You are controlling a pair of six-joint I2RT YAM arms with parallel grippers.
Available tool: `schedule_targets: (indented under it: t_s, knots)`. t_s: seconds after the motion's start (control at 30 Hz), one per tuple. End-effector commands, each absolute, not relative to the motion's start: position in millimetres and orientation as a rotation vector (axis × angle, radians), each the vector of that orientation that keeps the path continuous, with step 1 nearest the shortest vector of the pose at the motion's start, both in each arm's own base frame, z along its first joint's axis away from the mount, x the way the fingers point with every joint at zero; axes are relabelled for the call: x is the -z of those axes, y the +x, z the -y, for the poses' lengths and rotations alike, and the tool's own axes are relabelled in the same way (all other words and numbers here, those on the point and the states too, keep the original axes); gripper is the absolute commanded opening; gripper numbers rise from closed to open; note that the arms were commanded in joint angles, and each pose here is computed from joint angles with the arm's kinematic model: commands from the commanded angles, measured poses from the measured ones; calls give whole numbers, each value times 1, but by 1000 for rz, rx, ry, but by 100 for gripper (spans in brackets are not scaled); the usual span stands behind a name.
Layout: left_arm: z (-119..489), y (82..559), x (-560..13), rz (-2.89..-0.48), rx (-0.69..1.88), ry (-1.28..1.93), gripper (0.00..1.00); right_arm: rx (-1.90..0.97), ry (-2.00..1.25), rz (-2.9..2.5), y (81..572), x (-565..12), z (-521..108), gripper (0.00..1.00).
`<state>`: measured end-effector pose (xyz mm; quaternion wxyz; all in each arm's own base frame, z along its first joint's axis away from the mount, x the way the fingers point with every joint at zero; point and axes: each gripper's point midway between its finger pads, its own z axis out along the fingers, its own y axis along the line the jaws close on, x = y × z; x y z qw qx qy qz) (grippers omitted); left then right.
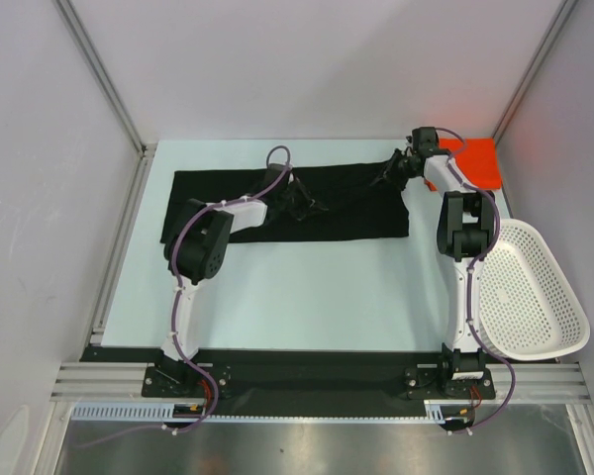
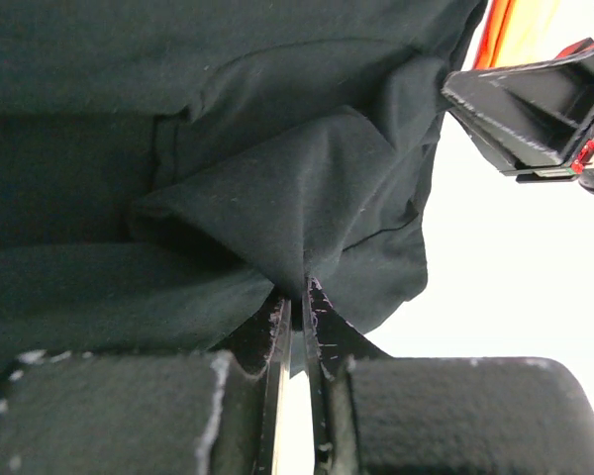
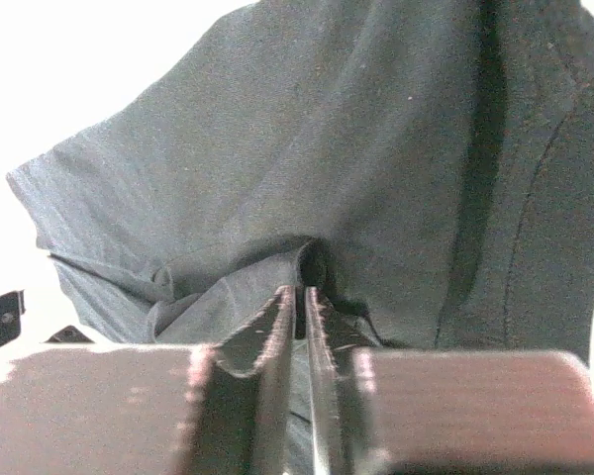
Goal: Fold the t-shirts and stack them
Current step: Fold the tshirt
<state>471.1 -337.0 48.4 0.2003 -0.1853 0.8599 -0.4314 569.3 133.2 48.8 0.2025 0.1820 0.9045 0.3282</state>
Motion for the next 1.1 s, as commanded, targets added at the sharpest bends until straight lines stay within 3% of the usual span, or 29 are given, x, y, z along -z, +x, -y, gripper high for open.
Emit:
schedule_targets:
  t_s: [0.0,0.1,0.63,1.07]
  knots:
    - [340,488,-81,-2325,1245,-453,10,-940,485,-2473,580,-72,-139,10]
    - [336,494,-86,-2306,1250,-452,10,-928,491,-2460,582,-80,-139,0]
    - [304,539,-99,-2189,1364,-612,11,-1107,581,-2332,606,-111,-164,0]
    - [312,531,-88,-2224,1461,-609,16,-1141,625,-2321,602,-123,-162,0]
